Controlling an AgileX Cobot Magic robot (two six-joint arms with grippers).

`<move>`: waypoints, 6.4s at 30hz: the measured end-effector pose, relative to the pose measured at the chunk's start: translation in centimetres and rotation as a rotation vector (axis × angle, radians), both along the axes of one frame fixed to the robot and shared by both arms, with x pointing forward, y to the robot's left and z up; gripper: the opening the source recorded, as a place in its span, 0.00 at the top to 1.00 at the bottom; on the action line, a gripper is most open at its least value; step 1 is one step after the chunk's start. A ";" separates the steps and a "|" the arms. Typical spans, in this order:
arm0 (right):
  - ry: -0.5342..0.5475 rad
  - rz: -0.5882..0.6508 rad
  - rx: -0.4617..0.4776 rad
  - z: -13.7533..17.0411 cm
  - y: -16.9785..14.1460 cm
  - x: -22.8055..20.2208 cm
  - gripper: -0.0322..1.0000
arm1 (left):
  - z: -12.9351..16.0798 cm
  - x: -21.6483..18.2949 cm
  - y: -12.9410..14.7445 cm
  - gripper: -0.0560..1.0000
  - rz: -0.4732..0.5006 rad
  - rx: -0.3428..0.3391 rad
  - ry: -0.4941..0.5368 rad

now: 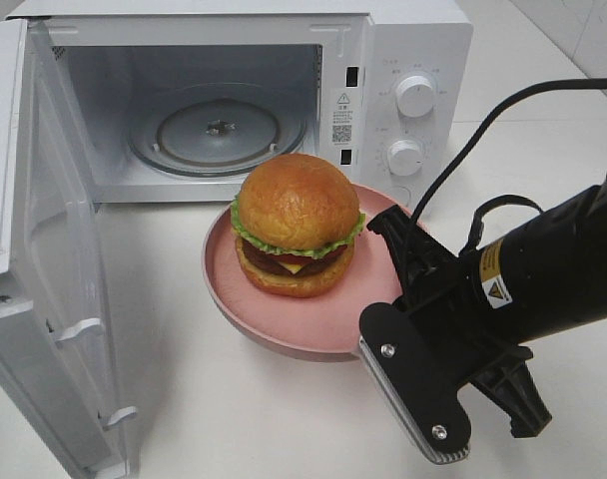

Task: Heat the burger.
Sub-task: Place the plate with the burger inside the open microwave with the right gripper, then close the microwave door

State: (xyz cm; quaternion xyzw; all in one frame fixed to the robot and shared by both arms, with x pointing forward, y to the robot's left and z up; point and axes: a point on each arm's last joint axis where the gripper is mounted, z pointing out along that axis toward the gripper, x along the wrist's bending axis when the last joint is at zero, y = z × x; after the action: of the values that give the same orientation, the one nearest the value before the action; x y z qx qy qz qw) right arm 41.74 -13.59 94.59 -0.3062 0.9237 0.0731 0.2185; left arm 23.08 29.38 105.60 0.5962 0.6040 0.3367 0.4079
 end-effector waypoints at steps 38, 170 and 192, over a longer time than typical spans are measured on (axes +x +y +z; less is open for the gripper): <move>-0.025 0.000 0.046 0.3 5.6 6.5 0.92 | 0.0 0.0 0.0 0.01 0.000 0.000 0.000; -0.115 -0.250 0.199 -1.1 15.7 22.7 0.25 | 0.0 0.0 0.0 0.01 0.003 0.003 0.000; -0.153 -0.283 0.274 1.0 11.6 17.7 0.23 | 0.0 0.0 0.0 0.01 0.003 0.003 0.000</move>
State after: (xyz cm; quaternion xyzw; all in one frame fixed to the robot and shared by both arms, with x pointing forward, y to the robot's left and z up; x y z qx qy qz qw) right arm 59.45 -1.95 95.64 -0.1456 0.9195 0.1434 0.3356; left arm 23.08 29.42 105.60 0.5958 0.6045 0.3383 0.4063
